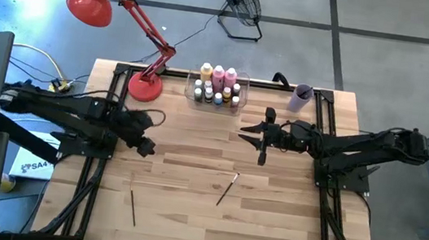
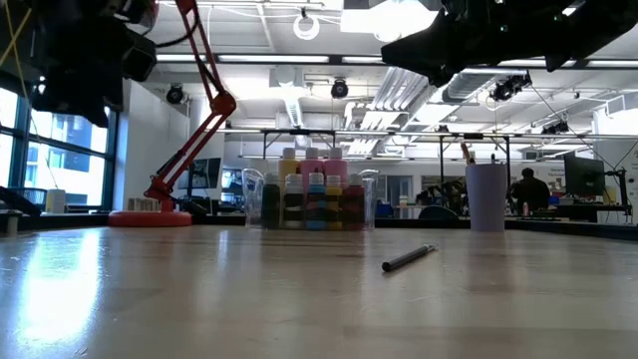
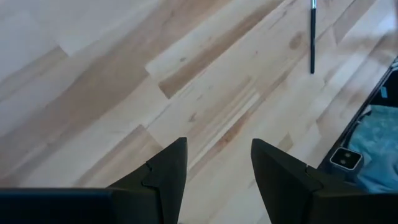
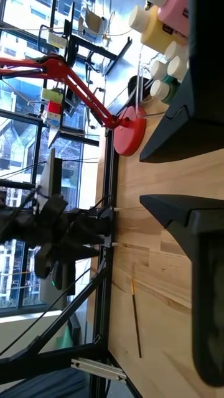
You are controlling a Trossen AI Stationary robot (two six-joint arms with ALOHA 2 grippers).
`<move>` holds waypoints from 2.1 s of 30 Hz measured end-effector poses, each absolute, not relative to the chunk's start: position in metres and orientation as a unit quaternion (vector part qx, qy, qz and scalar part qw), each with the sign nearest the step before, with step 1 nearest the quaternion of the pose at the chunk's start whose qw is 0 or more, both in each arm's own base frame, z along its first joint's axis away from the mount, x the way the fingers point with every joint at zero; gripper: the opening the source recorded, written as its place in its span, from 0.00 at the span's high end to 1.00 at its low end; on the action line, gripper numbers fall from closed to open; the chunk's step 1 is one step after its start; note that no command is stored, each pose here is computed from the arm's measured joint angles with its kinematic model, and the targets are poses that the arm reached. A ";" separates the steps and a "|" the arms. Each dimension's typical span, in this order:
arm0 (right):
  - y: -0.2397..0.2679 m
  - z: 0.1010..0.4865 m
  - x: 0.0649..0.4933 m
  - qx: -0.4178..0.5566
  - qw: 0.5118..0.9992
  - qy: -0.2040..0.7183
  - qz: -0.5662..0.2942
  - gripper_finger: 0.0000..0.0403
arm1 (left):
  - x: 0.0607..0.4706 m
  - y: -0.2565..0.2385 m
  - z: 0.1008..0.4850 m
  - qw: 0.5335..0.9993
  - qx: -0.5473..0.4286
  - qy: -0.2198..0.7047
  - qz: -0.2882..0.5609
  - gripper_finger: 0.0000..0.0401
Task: Pick & Place Paint Supplies
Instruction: Put the black paint brush into the violet cup
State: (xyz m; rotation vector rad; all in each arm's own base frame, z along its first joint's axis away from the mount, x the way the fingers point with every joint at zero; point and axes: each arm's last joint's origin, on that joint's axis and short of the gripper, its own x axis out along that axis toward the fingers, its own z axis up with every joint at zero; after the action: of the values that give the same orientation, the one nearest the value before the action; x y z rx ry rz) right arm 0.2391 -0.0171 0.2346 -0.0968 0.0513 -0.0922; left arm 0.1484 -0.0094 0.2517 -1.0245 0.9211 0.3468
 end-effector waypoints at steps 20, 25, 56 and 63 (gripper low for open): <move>-0.017 0.236 0.239 -0.049 0.998 0.019 -0.046 0.79 | 0.142 -0.046 0.252 0.768 -0.467 0.390 0.199 0.56; -0.016 0.239 0.239 -0.033 0.998 0.002 -0.044 0.79 | 0.142 -0.046 0.252 0.769 -0.466 0.388 0.200 0.56; -0.017 0.239 0.239 -0.040 0.998 0.002 -0.046 0.79 | 0.148 -0.043 0.257 0.808 -0.441 0.320 0.224 0.56; -0.017 0.241 0.239 -0.064 0.997 -0.005 -0.048 0.79 | 0.148 -0.043 0.258 0.812 -0.439 0.311 0.226 0.56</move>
State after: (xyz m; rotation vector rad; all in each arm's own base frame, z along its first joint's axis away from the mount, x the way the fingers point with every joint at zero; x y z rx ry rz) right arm 0.2391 -0.0171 0.2407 -0.1286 -0.0105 -0.0957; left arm 0.1484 -0.0426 0.2582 -0.9368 0.6633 0.4830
